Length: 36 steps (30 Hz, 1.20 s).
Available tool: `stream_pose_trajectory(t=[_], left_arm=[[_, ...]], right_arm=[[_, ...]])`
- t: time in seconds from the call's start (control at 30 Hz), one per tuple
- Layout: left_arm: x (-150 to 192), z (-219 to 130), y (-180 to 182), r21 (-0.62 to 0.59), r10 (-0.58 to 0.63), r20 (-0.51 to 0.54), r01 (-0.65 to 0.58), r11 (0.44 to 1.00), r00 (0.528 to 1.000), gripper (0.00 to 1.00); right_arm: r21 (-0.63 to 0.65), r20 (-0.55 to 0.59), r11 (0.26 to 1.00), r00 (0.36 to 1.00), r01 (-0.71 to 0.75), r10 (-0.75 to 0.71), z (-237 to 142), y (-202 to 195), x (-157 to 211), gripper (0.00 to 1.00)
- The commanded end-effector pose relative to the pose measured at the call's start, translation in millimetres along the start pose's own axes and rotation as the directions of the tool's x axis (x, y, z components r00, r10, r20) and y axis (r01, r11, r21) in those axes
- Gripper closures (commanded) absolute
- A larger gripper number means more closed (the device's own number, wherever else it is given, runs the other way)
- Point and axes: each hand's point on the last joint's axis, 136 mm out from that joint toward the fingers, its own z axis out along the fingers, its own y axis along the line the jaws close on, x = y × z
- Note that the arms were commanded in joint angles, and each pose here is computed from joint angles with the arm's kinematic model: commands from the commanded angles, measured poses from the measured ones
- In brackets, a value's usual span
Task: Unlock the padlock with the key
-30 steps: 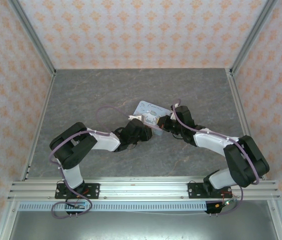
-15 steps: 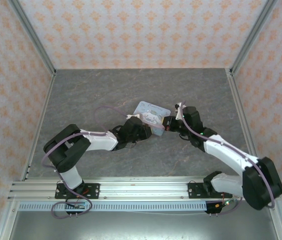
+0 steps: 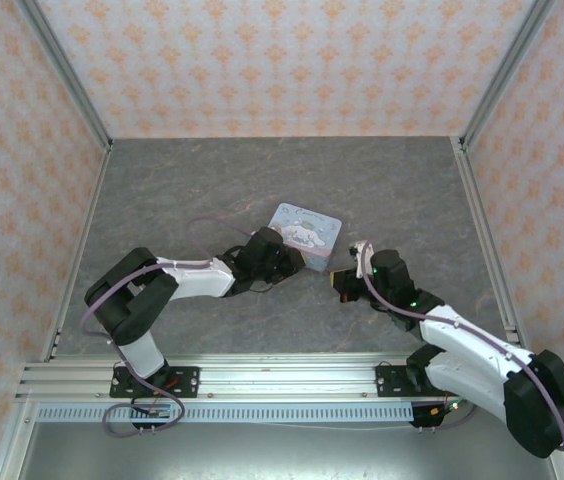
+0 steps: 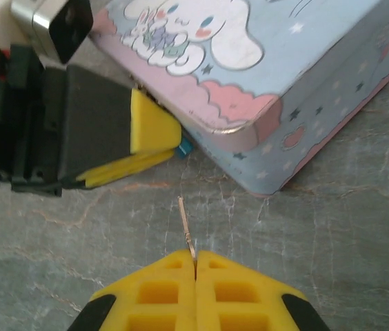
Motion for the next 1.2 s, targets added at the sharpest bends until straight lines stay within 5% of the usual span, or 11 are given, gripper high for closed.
stream_pose_trajectory(t=[0.0,1.17], left_arm=[[-8,-11,-33,0.088,-0.058,-0.002,0.058,0.994,0.998,0.77],[-5,-29,-35,0.084,-0.103,-0.014,0.103,0.991,0.995,0.75]], right_arm=[[-0.008,0.051,0.993,0.991,0.121,-0.12,4,10,-13,1.0],[-0.06,0.009,0.966,0.968,0.252,-0.252,53,14,-8,1.0]])
